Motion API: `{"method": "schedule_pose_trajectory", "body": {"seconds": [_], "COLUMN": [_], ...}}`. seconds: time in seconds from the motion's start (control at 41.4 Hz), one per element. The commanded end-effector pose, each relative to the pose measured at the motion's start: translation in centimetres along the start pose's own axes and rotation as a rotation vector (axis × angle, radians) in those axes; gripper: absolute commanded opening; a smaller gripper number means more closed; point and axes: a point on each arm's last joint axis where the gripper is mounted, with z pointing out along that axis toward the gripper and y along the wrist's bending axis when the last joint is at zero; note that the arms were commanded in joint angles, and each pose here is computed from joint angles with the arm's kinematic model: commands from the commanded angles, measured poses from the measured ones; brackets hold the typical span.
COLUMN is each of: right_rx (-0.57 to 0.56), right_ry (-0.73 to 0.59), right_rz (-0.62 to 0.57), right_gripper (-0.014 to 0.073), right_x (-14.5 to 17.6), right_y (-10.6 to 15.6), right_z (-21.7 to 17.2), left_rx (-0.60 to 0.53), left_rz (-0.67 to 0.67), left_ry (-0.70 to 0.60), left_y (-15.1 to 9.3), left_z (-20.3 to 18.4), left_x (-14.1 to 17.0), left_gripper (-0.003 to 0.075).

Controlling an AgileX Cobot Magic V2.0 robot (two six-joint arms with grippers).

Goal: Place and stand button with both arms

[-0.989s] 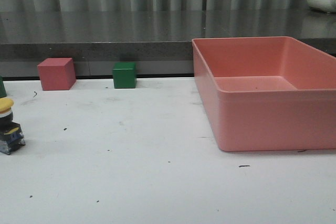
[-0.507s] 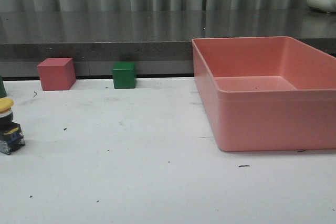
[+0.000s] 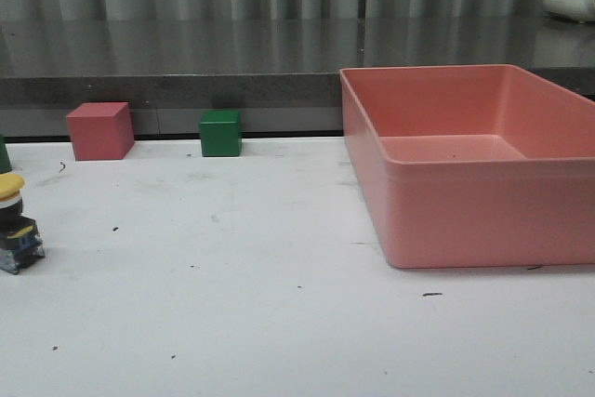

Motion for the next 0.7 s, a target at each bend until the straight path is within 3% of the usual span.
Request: {"method": "schedule_pose_trajectory", "body": {"seconds": [0.0,0.362,0.483,0.676], "right_rx": [0.006,0.023,0.139,0.393], "right_ry": [-0.086,-0.099,-0.209,-0.439], "right_rz": [-0.015,-0.010,0.054,0.149], "right_gripper": [-0.0069,-0.0069,-0.0069,-0.0069], "right_x": [-1.1,-0.9,0.3,5.3], "right_y": [-0.1,-0.2,-1.1,-2.3], "right_z": [-0.4,-0.6,-0.1,1.4], "left_rx": [0.016,0.016,0.016,0.016], "left_rz": [-0.001,-0.001,-0.001,-0.001], "left_ry": [-0.093,-0.093,-0.093,-0.093], "left_y": [-0.1,-0.1,-0.1,-0.1], "left_z": [-0.2,-0.2,-0.2,-0.2], "left_x": [-0.4,-0.4,-0.4,-0.4], "left_gripper": [-0.0020,-0.0020,-0.0020,-0.0020]}}
